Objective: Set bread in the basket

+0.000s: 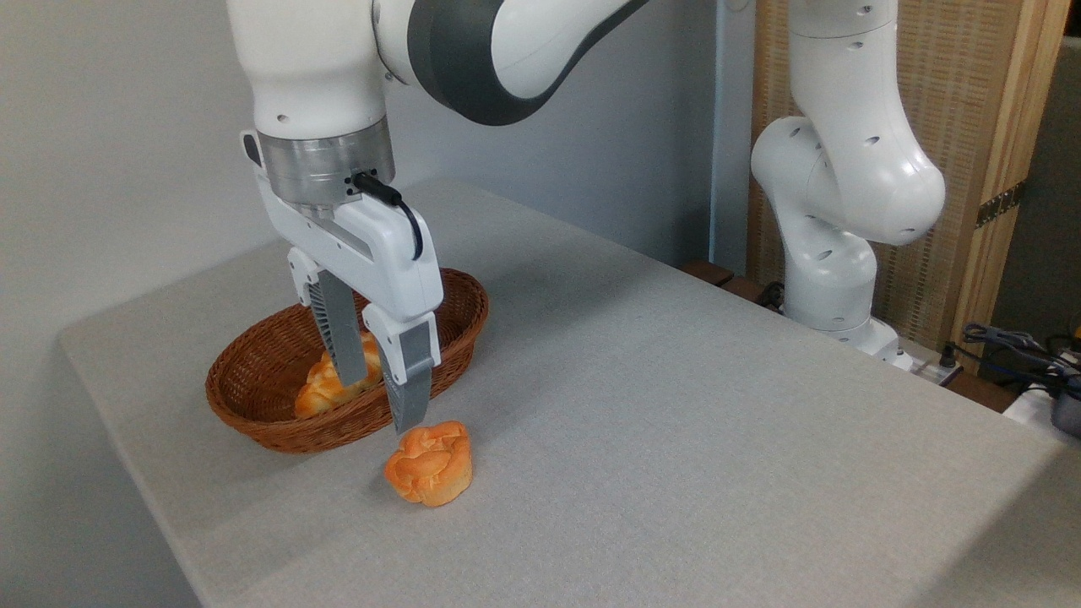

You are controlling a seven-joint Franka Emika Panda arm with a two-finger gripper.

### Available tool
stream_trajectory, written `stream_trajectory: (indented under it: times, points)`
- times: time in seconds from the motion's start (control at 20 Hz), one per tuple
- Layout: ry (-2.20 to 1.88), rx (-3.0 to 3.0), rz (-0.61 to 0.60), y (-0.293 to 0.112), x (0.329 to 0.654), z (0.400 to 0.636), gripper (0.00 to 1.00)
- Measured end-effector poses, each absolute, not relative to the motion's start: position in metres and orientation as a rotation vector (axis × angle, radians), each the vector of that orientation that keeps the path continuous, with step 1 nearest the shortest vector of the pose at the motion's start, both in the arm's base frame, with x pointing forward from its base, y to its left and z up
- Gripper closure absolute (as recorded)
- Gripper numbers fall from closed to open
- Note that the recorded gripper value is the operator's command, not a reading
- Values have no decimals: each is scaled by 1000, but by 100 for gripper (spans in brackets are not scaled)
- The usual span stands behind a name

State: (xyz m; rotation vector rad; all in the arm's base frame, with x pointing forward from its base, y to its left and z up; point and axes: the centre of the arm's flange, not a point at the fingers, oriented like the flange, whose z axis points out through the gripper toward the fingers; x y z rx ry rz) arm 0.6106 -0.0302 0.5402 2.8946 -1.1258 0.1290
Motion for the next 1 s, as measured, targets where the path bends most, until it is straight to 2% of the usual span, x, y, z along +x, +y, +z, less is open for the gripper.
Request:
stream_trajectory:
  times: [0.3, 0.6, 1.0]
  points:
    - [-1114, 2872, 8, -31, 600, 493, 0]
    - [-1158, 2844, -19, -52, 592, 456, 0]
    - [-1183, 2820, -55, -60, 585, 436, 0]
